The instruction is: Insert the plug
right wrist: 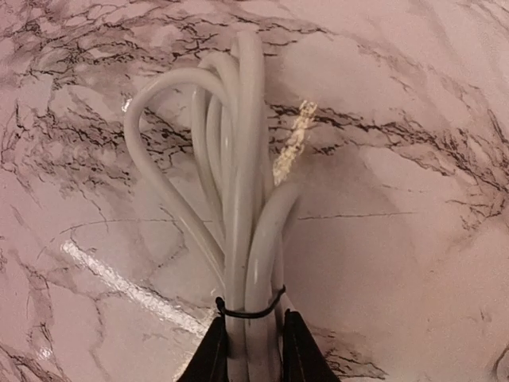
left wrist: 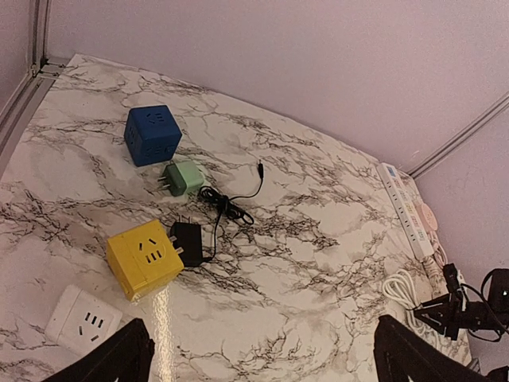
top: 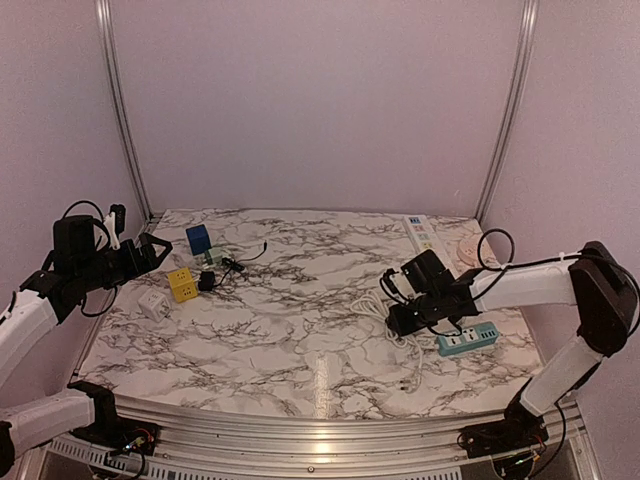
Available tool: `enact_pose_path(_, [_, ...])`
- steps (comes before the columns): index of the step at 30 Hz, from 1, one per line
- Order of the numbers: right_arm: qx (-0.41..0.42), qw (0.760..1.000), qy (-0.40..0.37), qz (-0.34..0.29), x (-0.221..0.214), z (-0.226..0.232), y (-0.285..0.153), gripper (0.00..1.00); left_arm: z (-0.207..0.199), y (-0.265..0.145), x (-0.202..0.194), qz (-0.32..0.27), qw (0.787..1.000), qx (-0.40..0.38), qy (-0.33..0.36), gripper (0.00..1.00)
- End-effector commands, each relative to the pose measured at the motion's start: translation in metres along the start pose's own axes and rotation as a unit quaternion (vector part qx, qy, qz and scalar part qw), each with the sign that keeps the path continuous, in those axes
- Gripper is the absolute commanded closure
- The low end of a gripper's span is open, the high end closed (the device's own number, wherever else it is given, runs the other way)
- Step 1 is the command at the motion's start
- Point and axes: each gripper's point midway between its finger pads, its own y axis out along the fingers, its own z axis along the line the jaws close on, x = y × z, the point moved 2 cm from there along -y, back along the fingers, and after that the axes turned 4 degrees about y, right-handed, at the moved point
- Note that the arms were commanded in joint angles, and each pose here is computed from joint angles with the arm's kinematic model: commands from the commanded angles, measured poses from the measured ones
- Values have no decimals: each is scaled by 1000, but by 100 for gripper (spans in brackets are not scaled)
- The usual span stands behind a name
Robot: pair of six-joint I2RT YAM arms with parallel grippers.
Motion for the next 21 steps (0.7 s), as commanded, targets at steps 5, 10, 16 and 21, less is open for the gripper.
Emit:
enact_pose_path(5, [67,997,-8,-48,32,78,-5,80,1,0,-1,-3,1000,-2,0,1])
enact_pose_path(10, [84,994,-15,-63,58,99,13,80,1,-1,0,-6,1000,-2,0,1])
enact_pose_path(16, [96,991,-46,-81,93,121,35,80,2,0,-1,-2,1000,-1,0,1])
enact_pose_path(21, [109,987,-70,-92,121,140,64,78,2,1,-2,-2,1000,-1,0,1])
